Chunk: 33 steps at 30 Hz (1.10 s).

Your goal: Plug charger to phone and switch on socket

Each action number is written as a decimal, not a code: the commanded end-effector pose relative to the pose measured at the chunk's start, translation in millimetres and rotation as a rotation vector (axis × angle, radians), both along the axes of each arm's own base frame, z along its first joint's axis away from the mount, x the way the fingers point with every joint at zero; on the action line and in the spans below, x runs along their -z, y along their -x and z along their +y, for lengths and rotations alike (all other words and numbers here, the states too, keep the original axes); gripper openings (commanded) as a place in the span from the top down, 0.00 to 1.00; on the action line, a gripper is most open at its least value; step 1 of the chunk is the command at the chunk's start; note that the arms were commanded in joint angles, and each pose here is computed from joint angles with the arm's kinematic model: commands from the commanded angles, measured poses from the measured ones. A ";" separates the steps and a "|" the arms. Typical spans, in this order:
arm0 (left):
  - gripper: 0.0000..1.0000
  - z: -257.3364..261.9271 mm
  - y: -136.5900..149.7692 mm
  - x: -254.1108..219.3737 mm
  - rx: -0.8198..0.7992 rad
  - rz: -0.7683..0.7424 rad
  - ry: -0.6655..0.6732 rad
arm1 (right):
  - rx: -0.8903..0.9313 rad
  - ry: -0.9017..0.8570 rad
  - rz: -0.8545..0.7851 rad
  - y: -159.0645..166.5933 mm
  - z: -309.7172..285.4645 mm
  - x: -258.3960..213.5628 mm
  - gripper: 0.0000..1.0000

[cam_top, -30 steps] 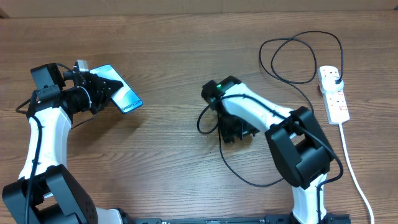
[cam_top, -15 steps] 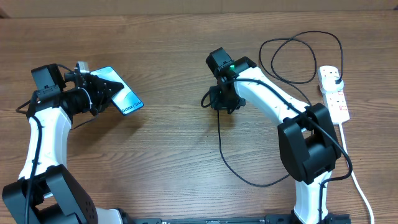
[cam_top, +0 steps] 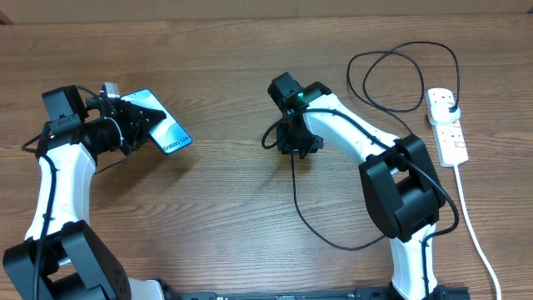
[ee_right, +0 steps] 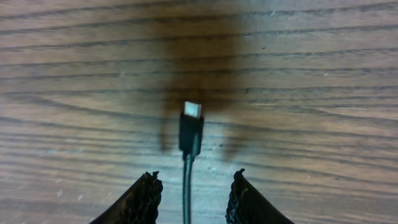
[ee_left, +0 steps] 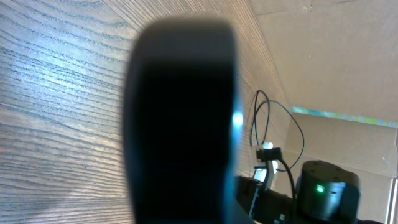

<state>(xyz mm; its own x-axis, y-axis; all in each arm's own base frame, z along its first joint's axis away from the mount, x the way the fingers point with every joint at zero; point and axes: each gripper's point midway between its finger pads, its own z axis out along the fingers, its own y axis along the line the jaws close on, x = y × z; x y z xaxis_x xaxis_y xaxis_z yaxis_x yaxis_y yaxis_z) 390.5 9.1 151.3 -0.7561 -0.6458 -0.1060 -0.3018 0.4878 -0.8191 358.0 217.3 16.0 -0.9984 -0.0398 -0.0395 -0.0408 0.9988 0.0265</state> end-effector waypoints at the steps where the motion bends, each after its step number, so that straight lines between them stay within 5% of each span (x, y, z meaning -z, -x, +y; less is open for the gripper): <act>1: 0.85 -1.6 -1.7 -10.6 0.029 -0.049 -0.004 | 0.006 0.016 -0.005 -2.5 1.5 5.5 0.62; 12: 0.85 -1.6 -1.6 -10.5 0.029 -0.049 -0.004 | 0.005 0.051 0.053 3.8 -2.2 34.7 0.63; 14: 0.85 -1.6 -1.7 -10.6 0.028 -0.049 -0.004 | 0.004 0.054 0.058 4.5 -2.8 36.1 0.69; 18: 0.85 -1.6 -1.7 -10.6 0.028 -0.050 -0.004 | 0.000 0.041 0.076 8.2 -1.0 36.0 0.95; 21: 0.87 -1.7 -1.6 -10.6 0.029 -0.050 -0.004 | -0.001 0.000 0.116 15.7 5.0 35.5 0.96; 23: 0.96 -2.4 -1.0 -10.8 0.031 -0.048 0.001 | -0.047 -0.049 0.142 19.9 11.6 33.1 0.96; 33: 0.95 -23.1 -3.8 -56.3 0.175 -0.251 0.161 | -0.322 -0.445 0.050 25.9 48.9 -73.1 0.96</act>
